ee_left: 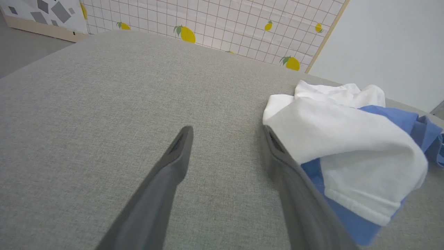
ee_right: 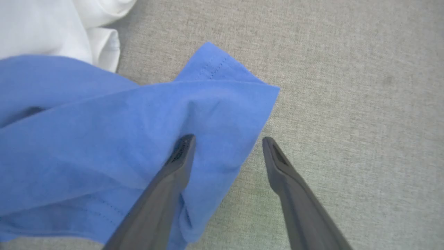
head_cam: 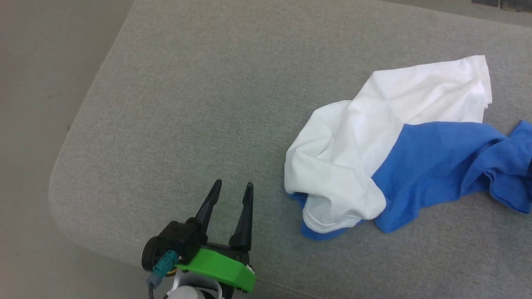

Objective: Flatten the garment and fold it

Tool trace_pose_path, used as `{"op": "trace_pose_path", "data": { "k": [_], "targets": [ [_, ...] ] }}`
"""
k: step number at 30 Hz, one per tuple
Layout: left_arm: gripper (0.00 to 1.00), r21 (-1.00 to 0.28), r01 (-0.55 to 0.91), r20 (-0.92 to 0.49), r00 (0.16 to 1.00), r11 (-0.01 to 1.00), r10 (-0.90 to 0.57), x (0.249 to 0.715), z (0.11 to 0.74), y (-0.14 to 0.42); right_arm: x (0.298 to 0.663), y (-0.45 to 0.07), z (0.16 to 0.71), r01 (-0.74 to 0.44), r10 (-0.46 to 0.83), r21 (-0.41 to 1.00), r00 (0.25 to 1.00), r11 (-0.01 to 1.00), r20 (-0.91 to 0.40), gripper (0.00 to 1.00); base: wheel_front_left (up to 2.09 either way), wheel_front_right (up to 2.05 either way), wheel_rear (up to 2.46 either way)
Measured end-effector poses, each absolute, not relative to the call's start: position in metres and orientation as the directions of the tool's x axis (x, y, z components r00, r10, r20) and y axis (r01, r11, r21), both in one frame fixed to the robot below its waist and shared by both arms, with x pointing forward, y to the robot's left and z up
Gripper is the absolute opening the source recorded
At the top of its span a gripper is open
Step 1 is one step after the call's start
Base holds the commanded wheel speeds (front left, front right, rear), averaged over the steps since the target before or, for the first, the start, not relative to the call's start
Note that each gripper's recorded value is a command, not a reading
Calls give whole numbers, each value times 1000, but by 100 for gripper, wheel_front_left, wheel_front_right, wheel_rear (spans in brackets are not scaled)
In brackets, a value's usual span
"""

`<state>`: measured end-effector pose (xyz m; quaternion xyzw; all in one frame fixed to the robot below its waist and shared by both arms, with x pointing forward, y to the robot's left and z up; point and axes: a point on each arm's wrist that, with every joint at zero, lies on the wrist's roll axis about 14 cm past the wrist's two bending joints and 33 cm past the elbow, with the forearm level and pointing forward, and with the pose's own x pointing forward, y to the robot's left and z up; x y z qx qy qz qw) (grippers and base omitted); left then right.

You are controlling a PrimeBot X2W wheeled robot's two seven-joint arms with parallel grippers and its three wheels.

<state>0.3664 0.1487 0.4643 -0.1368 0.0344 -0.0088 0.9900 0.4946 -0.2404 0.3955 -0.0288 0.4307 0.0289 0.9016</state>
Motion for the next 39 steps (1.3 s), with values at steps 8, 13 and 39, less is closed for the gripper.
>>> {"op": "trace_pose_path", "data": {
  "k": [8, 13, 39],
  "targets": [
    [100, -272, 21, -72, 997, 962, -42, 372, 461, 144, 503, -254, 397, -34, -17, -55, 677, 998, -736, 0, 0, 0, 0],
    [100, -273, 32, -63, 997, 961, -52, 372, 464, 141, 507, -259, 412, -12, -28, -53, 724, 999, -689, 0, 0, 0, 0],
    [100, -251, 32, -111, 992, 968, -62, 372, 448, 142, 508, -247, 372, 2, 19, 26, 617, 1000, -787, 45, 0, 0, 0]
  ]
}}
